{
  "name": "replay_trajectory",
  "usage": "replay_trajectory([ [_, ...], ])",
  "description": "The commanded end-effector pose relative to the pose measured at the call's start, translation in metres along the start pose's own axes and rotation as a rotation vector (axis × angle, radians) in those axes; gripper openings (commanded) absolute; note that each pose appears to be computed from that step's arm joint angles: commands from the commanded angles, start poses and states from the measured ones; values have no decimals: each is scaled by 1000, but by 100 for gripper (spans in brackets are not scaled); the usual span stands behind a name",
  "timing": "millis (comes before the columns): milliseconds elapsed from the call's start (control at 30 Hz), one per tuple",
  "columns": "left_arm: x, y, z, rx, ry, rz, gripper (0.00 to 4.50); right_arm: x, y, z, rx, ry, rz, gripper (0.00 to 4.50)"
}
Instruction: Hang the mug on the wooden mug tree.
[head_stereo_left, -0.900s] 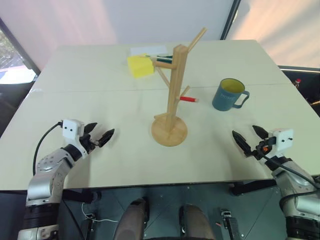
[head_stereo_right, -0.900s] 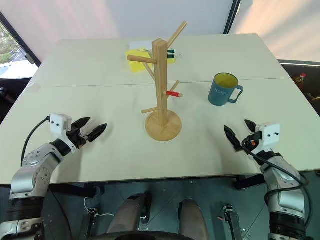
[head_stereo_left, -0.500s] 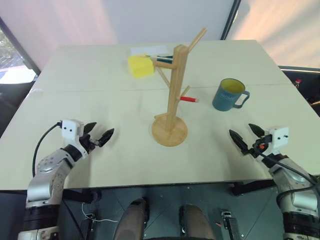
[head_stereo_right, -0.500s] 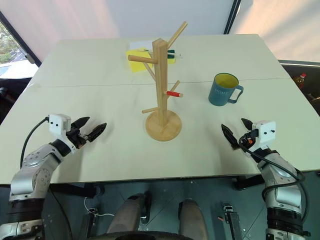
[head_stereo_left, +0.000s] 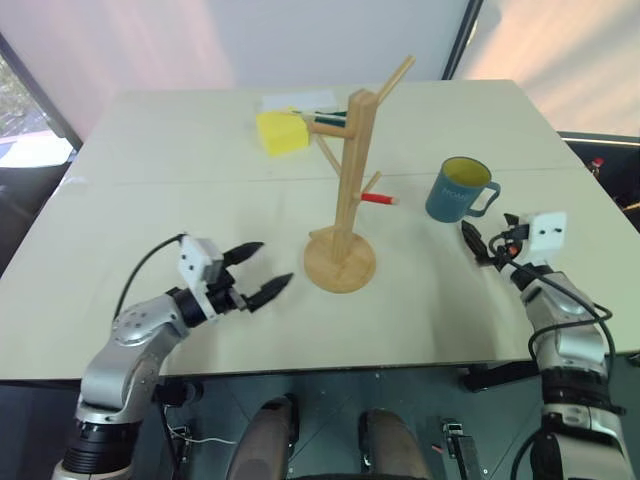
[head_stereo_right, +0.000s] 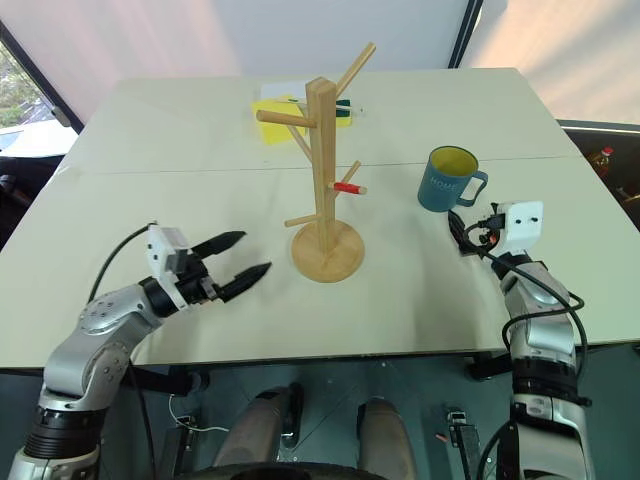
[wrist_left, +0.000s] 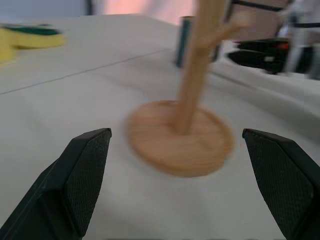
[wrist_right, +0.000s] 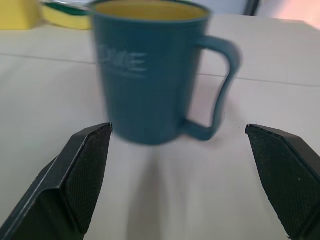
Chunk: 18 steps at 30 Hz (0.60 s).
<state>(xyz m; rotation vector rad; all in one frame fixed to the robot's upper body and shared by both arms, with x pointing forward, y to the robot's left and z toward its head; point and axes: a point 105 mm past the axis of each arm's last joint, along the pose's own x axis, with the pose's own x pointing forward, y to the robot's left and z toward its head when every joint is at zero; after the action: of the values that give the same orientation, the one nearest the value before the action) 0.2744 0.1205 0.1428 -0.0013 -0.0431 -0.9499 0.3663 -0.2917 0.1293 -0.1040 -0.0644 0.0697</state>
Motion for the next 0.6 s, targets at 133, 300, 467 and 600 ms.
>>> replay_trajectory([
  [133, 19, -24, 18, 62, -27, -132, 450, 20, -19, 14, -31, -39, -105, 444],
  [300, 23, -26, 20, 69, -32, -141, 450, 29, -28, 12, -45, -28, -139, 444],
  [467, 23, -27, 23, 79, -36, -149, 450, 33, -31, 9, -49, -22, -150, 444],
  [600, 24, -27, 26, 88, -37, -156, 450, 37, -32, 5, -47, -9, -156, 444],
])
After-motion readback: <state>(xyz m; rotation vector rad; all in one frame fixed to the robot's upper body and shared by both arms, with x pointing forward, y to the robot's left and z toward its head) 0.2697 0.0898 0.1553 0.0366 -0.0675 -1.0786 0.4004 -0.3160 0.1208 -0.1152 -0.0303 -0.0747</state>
